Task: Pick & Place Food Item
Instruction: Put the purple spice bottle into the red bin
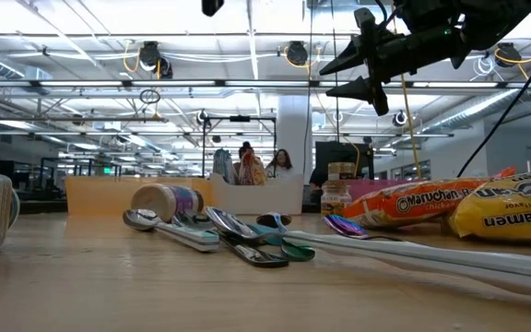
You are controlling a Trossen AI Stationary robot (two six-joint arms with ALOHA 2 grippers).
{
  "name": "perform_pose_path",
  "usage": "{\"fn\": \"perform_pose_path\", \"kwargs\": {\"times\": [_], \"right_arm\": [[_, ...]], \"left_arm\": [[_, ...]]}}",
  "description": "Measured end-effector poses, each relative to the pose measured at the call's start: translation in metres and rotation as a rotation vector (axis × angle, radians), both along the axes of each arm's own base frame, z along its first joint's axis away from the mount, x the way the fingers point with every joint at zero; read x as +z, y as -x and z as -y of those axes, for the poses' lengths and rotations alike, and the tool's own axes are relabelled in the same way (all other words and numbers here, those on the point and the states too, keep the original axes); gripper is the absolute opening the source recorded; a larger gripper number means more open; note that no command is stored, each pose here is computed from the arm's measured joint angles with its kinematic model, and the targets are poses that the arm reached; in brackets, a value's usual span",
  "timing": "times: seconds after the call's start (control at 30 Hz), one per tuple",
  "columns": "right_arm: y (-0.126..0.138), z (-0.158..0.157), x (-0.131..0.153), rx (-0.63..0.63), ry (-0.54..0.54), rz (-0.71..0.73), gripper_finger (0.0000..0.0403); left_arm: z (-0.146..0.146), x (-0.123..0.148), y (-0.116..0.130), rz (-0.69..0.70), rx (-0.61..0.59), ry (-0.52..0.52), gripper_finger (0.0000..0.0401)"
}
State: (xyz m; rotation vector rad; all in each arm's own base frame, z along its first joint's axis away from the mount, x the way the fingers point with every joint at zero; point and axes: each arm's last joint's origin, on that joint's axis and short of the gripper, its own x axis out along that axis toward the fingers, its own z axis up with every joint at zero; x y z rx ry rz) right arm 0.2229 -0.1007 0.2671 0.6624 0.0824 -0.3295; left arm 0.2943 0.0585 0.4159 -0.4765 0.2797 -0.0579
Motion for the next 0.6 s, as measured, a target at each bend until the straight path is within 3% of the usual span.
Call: {"fn": "perform_pose_path", "kwargs": {"times": [0.23,0.43,0.6], "right_arm": [[0.0,0.0,0.0,0.0,-0.001,0.0,0.0196],[0.0,0.0,0.0,0.0,-0.001,0.0,0.0196],[0.0,0.0,0.001,-0.001,0.004,0.009,0.0196]], "left_arm": [[0.009,-0.001,0.012,0.088,-0.045,-0.013,0.0145],[-0.003,0.018,0.044,0.329,-0.024,-0.067,0.0145],[-0.014,0.007,0.072,0.296,0.024,-0.007,0.0145]]}}
